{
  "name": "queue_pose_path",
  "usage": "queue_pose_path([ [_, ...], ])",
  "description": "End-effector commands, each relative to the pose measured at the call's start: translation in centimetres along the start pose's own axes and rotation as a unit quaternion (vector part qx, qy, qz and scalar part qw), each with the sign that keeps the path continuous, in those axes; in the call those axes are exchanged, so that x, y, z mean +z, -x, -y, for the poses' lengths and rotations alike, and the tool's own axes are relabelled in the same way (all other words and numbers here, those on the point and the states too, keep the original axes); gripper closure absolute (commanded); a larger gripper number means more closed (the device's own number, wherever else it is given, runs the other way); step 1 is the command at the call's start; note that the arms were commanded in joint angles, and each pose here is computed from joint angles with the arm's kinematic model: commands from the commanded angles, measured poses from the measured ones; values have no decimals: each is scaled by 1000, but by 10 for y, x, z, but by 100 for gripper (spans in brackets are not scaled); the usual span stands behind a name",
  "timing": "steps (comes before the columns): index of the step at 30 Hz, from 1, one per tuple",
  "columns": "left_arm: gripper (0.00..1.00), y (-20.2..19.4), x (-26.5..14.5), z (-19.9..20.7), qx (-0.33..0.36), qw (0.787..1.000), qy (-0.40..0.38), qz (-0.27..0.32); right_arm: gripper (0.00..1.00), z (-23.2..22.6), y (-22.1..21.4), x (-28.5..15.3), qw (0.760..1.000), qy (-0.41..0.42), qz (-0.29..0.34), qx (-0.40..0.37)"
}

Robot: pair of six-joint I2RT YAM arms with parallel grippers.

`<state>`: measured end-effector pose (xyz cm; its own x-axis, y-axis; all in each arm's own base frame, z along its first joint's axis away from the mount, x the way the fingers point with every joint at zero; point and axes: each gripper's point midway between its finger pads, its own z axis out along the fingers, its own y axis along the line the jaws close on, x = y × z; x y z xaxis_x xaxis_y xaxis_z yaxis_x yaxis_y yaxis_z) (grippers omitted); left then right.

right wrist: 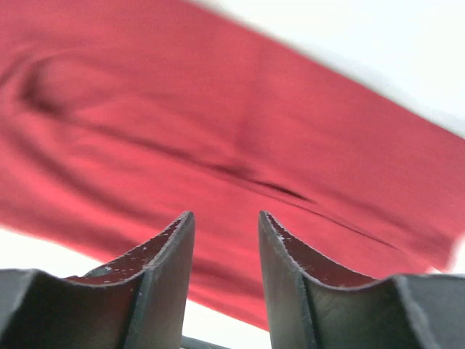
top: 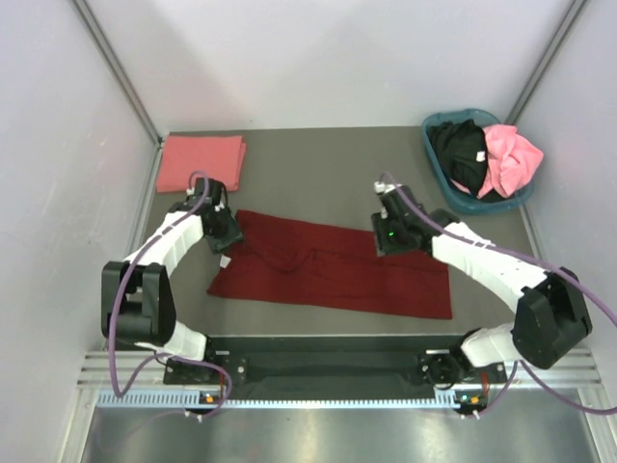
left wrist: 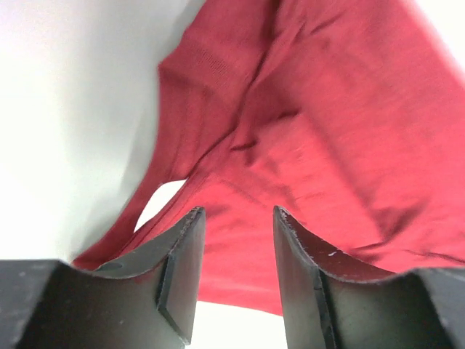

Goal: Fold and stack the t-shirts
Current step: Fold the tshirt

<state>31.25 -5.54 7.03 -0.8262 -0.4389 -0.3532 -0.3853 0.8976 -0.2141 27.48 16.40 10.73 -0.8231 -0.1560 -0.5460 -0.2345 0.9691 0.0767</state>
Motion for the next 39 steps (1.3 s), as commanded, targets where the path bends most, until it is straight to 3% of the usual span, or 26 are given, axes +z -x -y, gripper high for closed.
queue_pose_path([
  [1,52,21,-7,26,-33,994,-103,28,58,-71,31,-7,994,66,71,-55],
  [3,52,30,-6,31,-49,988,-145,34,56,-119,41,-16,983,105,108,-107],
  [8,52,36,3,26,-63,985,-155,33,49,-209,42,-16,948,143,174,-224],
  [16,55,37,15,30,-69,981,-183,13,48,-278,39,-12,888,218,255,-315],
  [29,62,32,32,32,-83,978,-189,-10,49,-298,18,23,876,210,230,-369],
  [39,79,34,30,25,-84,983,-165,-2,50,-294,-1,47,880,186,213,-382],
])
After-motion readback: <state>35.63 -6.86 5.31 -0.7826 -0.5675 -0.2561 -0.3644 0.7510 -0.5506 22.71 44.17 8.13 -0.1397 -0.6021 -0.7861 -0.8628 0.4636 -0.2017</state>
